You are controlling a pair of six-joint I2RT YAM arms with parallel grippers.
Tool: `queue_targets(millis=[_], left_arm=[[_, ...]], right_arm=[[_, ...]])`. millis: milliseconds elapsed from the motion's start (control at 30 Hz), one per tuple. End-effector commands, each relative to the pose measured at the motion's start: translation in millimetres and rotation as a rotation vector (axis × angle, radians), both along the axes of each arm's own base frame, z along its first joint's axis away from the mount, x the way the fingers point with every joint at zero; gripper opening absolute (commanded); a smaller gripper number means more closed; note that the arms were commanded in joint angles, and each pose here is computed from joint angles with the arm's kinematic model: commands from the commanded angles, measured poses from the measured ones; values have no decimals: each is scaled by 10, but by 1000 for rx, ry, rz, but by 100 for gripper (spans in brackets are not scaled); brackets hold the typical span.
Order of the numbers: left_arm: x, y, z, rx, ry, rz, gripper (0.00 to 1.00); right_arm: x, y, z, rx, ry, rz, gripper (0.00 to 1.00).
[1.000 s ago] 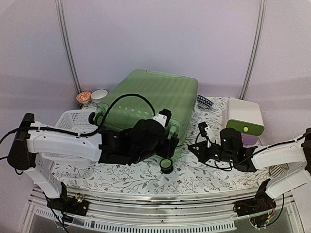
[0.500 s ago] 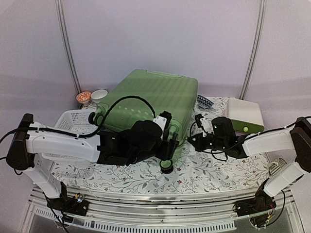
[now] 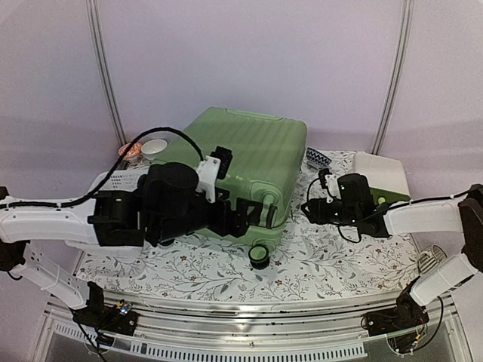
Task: Open, take out, and arrange the luggage
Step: Unzip the zipper of the luggage, then rotate the luggage at the center of the board.
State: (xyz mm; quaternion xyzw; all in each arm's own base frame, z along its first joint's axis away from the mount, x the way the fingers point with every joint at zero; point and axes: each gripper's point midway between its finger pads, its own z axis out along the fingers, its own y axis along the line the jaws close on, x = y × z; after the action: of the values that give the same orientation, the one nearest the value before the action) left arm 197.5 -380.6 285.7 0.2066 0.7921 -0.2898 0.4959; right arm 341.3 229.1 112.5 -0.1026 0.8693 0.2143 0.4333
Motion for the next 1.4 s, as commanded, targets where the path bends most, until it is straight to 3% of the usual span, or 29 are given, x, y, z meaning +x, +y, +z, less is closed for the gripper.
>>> queue_targets(millis=[0,100,300,467,767,900,1033,1367], left_arm=[[117,461,-96,37,70,40,94],[265,805,-55,33,73,90,96],[492,1690,125,-13,60,361,98],[648,2248,181,-45,49,454,98],[1036,2794,15,-74,115,512,98],[1205,3119,-54,-87,124,622,98],[1315,3537,-170,-60,149,835,98],[1549,3606,-461,-45,211,865,98]], right_arm=[[-98,-92,283,12,-43,-10,77],[-110,-176,424,-2,-41,-46,99],[-106,-289,566,-23,32,-127,99],[-75,-377,740,-6,87,-225,99],[-185,-395,1065,48,-24,-170,99],[-221,-417,1119,69,-50,-167,99],[-220,-408,1110,67,-47,-162,99],[-156,-326,1131,66,-56,-138,99]])
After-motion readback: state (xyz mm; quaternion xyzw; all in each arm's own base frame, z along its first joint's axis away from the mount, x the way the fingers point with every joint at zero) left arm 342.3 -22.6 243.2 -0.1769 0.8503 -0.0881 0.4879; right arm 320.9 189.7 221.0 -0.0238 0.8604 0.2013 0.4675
